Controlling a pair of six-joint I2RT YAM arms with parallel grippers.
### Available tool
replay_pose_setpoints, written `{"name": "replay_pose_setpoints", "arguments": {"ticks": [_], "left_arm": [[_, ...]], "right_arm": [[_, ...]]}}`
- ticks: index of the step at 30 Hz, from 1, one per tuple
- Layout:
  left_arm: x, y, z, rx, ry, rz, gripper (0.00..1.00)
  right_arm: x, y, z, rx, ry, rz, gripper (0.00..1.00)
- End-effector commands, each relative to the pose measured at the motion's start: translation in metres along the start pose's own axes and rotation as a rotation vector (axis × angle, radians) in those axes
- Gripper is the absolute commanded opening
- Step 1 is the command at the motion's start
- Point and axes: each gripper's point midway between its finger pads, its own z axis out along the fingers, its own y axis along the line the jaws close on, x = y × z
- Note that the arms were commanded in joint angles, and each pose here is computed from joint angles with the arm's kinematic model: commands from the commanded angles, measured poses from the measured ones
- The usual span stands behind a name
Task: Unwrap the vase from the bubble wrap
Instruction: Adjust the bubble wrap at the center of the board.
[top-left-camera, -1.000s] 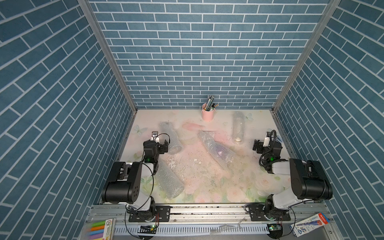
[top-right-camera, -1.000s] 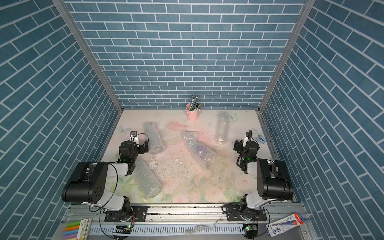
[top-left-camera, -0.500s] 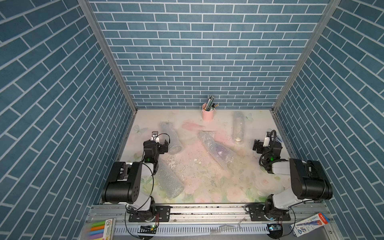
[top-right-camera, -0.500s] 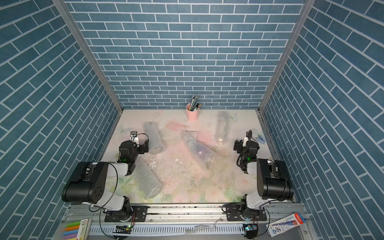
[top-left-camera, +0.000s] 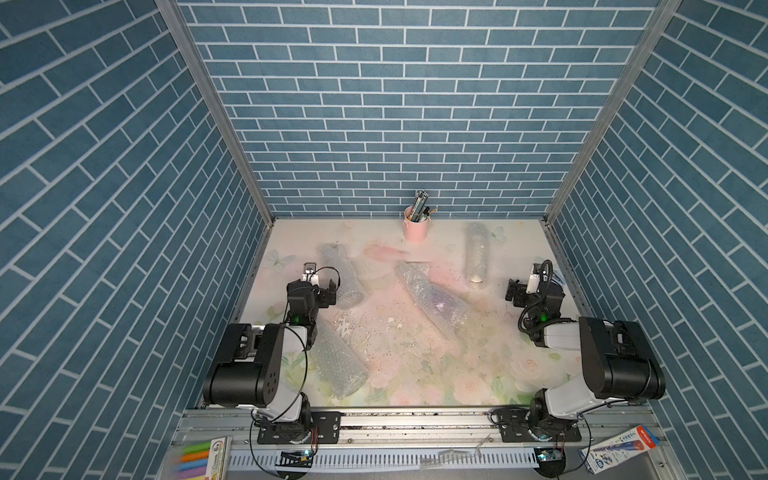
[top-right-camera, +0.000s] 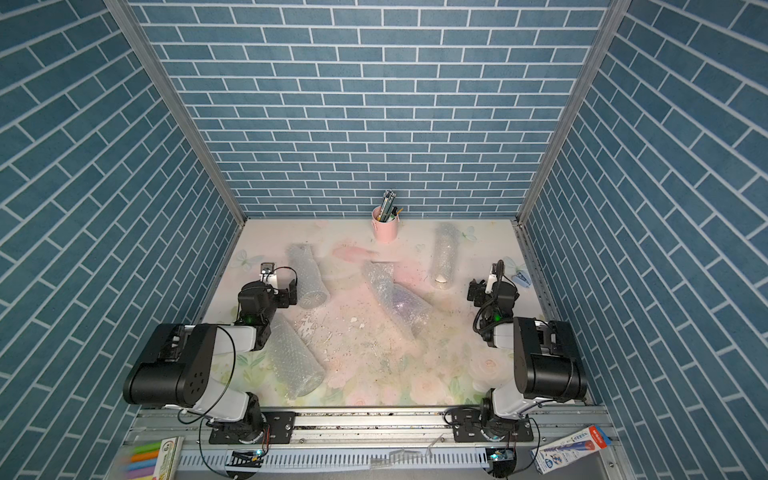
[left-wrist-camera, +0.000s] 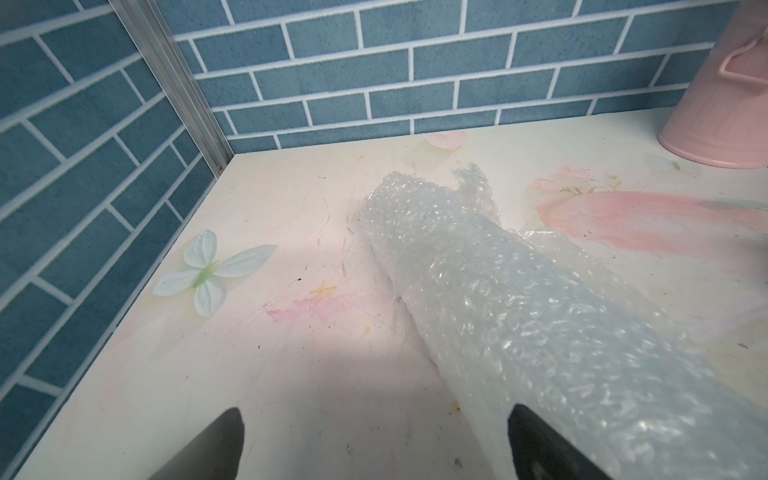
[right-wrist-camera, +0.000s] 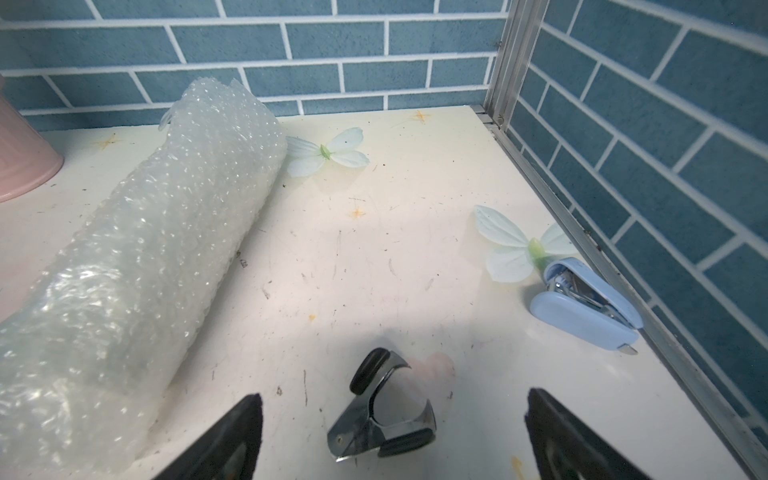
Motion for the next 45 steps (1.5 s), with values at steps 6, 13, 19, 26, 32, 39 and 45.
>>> {"name": "replay_pose_setpoints", "arguments": {"ticks": [6,13,19,26,32,39,45], "left_arm": [[-0.008,0.0,0.001,-0.01,0.005,0.009,1.0],[-0.013,0.0,-0.005,-0.005,-0.014,0.008,1.0],[-0.016,0.002,-0.007,-0.018,-0.017,0.005,1.0],[-0.02,0.003,-0.008,-0.021,-0.02,0.002,1.0],[-0.025,0.006,-0.011,-0.035,-0.011,-0.003,1.0],[-0.037,0.01,-0.016,-0.073,0.002,0.01,1.0],[-0.061,0.016,-0.022,-0.112,-0.016,-0.035,1.0]], "right_arm": [[-0.006,0.003,-0.007,-0.009,-0.039,-0.006,0.98],[-0.007,0.003,-0.01,-0.002,-0.056,-0.008,0.98],[-0.009,0.001,-0.013,0.008,-0.07,-0.004,0.98],[-0.017,-0.003,-0.021,0.033,-0.083,-0.002,0.98],[-0.026,-0.01,-0.031,0.08,-0.109,0.014,0.99],[-0.029,-0.021,-0.033,0.141,-0.113,0.039,0.98],[-0.031,-0.032,-0.036,0.204,-0.109,0.066,0.99]]}}
